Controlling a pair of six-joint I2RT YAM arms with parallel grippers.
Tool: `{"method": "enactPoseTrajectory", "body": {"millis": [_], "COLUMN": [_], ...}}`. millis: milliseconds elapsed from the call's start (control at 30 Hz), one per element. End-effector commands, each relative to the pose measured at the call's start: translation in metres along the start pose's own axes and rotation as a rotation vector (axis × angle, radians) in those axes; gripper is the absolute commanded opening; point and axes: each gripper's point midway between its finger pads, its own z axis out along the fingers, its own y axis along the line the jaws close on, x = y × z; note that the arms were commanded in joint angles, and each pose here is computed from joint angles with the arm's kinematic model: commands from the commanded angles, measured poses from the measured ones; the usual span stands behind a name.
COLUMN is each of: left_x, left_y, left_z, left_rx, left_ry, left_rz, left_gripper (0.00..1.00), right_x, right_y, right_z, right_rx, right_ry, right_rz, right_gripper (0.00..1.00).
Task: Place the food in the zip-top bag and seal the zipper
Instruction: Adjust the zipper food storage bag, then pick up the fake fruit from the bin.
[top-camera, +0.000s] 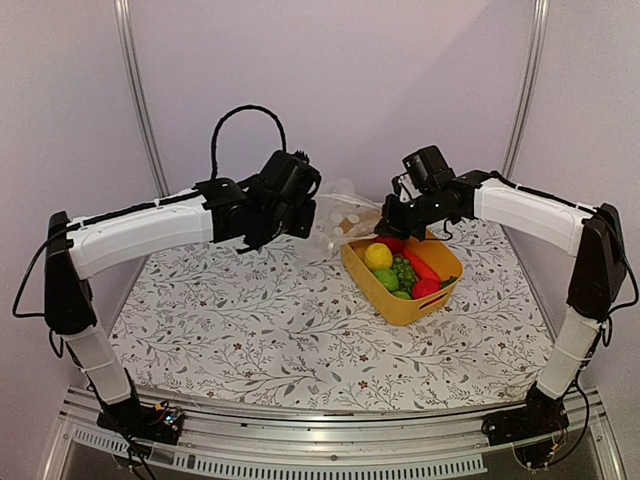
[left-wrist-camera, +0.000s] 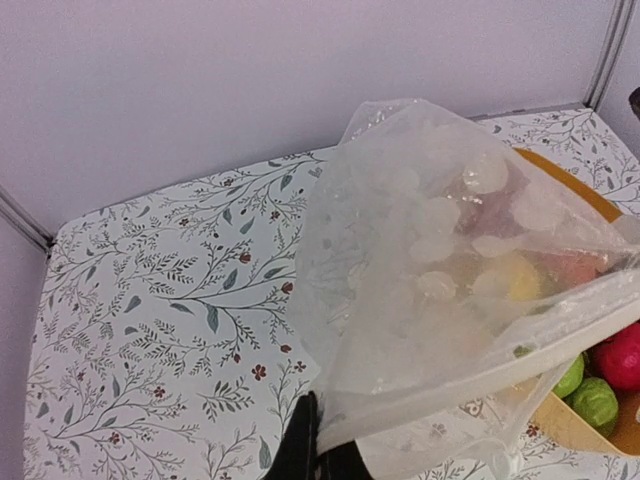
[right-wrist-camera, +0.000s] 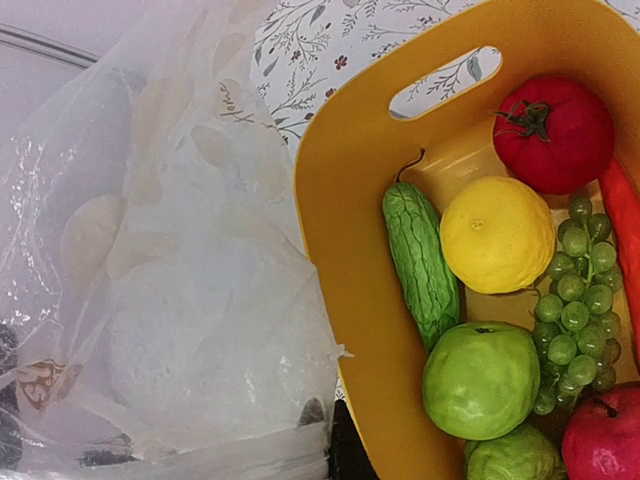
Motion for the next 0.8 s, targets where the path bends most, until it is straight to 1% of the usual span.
{"method": "enactPoseTrajectory", "body": {"millis": [0, 33, 67, 167, 267, 367, 533, 633, 767], "left_x": [0.005, 0.008, 0.011, 0.022, 0.029, 0.03, 0.036, 0.039, 0.038], "left_y": [0.001, 0.001, 0.001, 0.005, 0.009, 0.011, 0.012, 0.01, 0.011], "left_z": [-0.002, -0.001, -0.001, 0.001, 0.001, 0.0, 0.002, 0.003, 0.002], "left_rx": [-0.011, -0.014, -0.017, -0.031, -0.038, -0.034, -0.031, -0.028, -0.02], "left_ry": [0.005, 0.015, 0.025, 0.057, 0.079, 0.082, 0.102, 0.112, 0.115], "left_rz": [0.014, 0.023, 0.032, 0.058, 0.077, 0.083, 0.094, 0.102, 0.103], "left_gripper": [0.0, 0.0, 0.0, 0.0, 0.0, 0.0, 0.0, 0.0, 0.0], "right_x": [0.008, 0.006, 0.004, 0.004, 0.01, 0.018, 0.02, 0.014, -0.001], "right_y": [0.016, 0.026, 0.035, 0.06, 0.063, 0.063, 0.073, 0.063, 0.038], "right_z": [0.003, -0.002, -0.008, -0.023, -0.032, -0.046, -0.074, -0.073, -0.057], "right_rx": [-0.113, -0.162, -0.205, -0.312, -0.316, -0.325, -0.377, -0.317, -0.199], "right_ry": [0.039, 0.035, 0.028, 0.048, 0.075, 0.09, 0.06, 0.022, 0.012], "right_rz": [-0.005, -0.013, -0.026, -0.087, -0.128, -0.174, -0.248, -0.28, -0.288], "right_gripper": [0.0, 0.0, 0.03, 0.12, 0.21, 0.28, 0.39, 0.41, 0.37]}}
